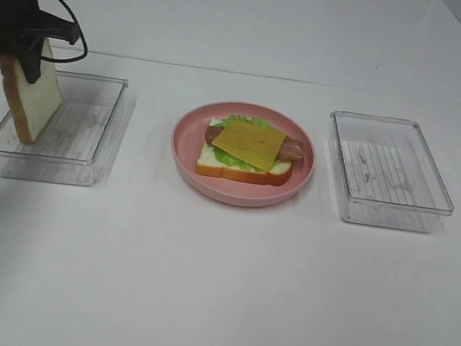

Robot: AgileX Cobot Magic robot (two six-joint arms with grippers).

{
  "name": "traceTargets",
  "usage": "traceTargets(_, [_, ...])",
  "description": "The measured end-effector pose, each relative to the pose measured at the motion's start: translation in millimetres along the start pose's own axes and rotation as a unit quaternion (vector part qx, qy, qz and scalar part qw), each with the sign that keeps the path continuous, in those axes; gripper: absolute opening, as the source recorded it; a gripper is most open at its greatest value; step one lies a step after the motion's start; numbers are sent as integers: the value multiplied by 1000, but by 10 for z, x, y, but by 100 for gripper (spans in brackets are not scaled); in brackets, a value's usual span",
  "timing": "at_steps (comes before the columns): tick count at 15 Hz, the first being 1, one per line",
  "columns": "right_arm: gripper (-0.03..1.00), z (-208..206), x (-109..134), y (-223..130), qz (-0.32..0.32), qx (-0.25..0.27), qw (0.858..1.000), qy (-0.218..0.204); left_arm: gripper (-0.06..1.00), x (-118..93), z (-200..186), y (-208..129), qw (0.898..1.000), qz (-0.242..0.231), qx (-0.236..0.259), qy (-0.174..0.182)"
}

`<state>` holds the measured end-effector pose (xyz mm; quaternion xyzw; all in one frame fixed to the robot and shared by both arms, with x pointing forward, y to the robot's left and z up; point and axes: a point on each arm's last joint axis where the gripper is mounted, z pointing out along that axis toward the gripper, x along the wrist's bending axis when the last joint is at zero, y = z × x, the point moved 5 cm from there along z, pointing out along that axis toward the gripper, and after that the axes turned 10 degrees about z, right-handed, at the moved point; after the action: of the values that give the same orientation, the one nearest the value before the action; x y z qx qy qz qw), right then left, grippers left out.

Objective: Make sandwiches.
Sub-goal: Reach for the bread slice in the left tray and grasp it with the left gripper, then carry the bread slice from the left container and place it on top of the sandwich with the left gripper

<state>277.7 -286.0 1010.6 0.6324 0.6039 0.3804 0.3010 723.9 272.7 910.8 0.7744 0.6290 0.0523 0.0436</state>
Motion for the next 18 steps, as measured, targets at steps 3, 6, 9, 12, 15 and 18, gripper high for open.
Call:
traceTargets(3, [88,0,0,0,0,0,1000,0,18,0,0,0,1000,0,0,0])
traceTargets(6, [88,0,0,0,0,0,1000,0,18,-19,-179,18,1000,-3,-19,-5])
traceTargets(9, [88,0,0,0,0,0,1000,0,18,-32,-612,22,998,-4,-61,-5])
traceTargets(12, [88,0,0,0,0,0,1000,0,18,-90,-1180,-12,992,-8,-121,-18])
traceTargets(15, [88,0,0,0,0,0,1000,0,18,-220,-1518,-53,985,-7,-161,-59])
traceTargets(18, [88,0,0,0,0,0,1000,0,18,-560,-1521,-124,970,13,-164,-179])
